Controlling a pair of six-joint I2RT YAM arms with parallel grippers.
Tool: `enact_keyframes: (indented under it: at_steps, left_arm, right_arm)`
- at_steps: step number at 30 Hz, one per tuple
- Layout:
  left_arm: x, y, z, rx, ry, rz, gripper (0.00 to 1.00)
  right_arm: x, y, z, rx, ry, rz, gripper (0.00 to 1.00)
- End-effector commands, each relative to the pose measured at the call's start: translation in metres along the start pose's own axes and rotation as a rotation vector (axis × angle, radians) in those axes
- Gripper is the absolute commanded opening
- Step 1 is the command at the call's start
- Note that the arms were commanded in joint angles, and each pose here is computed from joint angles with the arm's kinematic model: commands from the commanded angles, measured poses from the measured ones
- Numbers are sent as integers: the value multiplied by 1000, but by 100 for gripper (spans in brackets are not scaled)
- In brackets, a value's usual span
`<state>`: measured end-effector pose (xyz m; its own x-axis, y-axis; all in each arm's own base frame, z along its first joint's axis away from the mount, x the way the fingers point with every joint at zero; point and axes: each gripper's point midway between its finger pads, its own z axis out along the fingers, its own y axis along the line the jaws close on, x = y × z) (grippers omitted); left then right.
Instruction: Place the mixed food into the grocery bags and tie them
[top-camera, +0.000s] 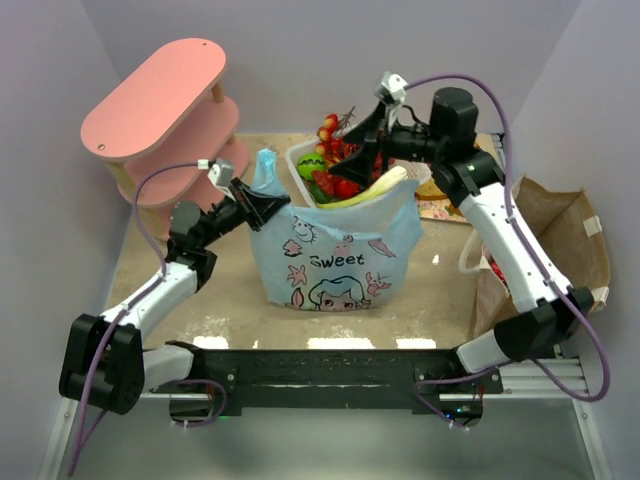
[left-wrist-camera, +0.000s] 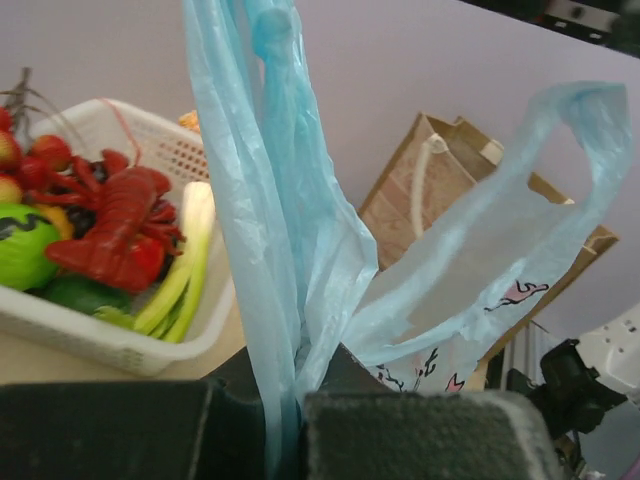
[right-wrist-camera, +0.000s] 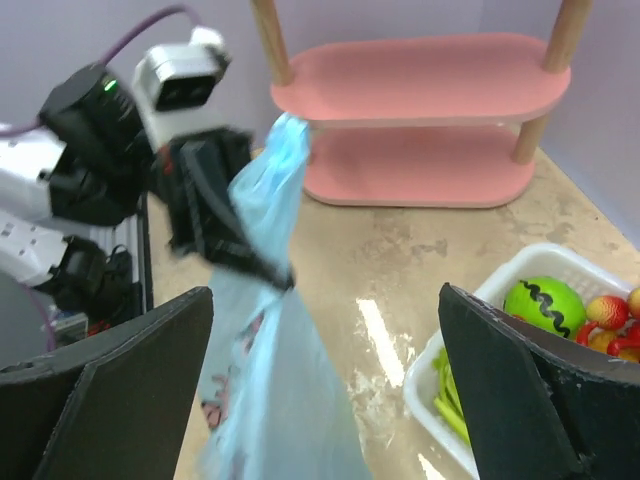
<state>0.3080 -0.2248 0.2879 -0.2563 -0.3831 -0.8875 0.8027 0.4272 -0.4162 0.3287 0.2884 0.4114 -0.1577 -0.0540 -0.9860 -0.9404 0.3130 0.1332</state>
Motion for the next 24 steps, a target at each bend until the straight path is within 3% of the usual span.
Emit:
enact_keyframes:
  at_steps: [1, 16, 24]
  left_arm:
    - [-7, 4, -8, -21, 73, 48, 0]
    - [-10, 10, -12, -91, 258, 99, 0]
    - [-8, 18, -15, -117, 265, 110, 0]
  right_arm:
    - [-22, 51, -37, -204, -97, -142, 99]
    - [18, 39, -100, -153, -102, -151, 99]
    - [26, 48, -104, -171, -111, -168, 99]
